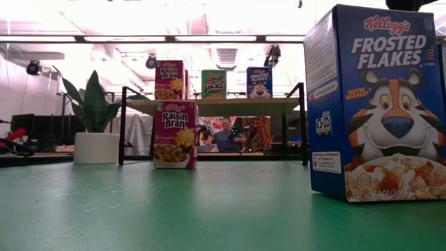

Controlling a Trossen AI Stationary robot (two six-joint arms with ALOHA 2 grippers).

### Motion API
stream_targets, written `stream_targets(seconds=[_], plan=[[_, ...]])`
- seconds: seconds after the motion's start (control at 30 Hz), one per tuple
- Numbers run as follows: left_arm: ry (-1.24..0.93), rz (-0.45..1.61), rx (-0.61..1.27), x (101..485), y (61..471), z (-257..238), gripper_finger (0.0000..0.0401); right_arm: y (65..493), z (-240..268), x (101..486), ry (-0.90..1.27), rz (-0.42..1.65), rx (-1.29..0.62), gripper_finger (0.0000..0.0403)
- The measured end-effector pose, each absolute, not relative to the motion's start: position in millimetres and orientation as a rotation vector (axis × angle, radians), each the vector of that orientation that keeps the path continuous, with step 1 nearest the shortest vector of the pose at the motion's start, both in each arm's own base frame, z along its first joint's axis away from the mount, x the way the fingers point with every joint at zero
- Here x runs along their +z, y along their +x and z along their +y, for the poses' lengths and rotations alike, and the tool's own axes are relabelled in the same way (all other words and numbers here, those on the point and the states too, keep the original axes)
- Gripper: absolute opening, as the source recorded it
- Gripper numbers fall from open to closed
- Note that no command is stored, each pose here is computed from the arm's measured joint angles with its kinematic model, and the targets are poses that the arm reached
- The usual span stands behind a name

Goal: Stack cereal on shelf
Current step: Put the right blue cereal box on the shelf aligned with the other blue cereal box

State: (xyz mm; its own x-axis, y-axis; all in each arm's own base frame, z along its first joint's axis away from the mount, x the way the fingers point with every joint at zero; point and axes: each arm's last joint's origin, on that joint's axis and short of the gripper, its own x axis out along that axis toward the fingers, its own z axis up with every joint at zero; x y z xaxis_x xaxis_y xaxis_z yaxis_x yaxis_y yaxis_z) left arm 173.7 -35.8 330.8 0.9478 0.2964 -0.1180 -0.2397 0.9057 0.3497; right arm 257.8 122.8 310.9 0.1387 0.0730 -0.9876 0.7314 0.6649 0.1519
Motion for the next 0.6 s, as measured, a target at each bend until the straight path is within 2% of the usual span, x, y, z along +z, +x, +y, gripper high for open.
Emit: stream_targets(seconds=[0.17, 0.6], plan=[[0.339, 0.170, 0.278, 331.4, 174.6, -36.1, 0.0088, 267.3, 133.9, 300.3, 0.766, 1.434, -0.562, 0.0054], [0.335, 0.170, 0.278, 331.3, 174.6, -36.1, 0.0088, 278.9, 140.8, 279.1, 0.718, 1.504, -0.585, 0.0288]])
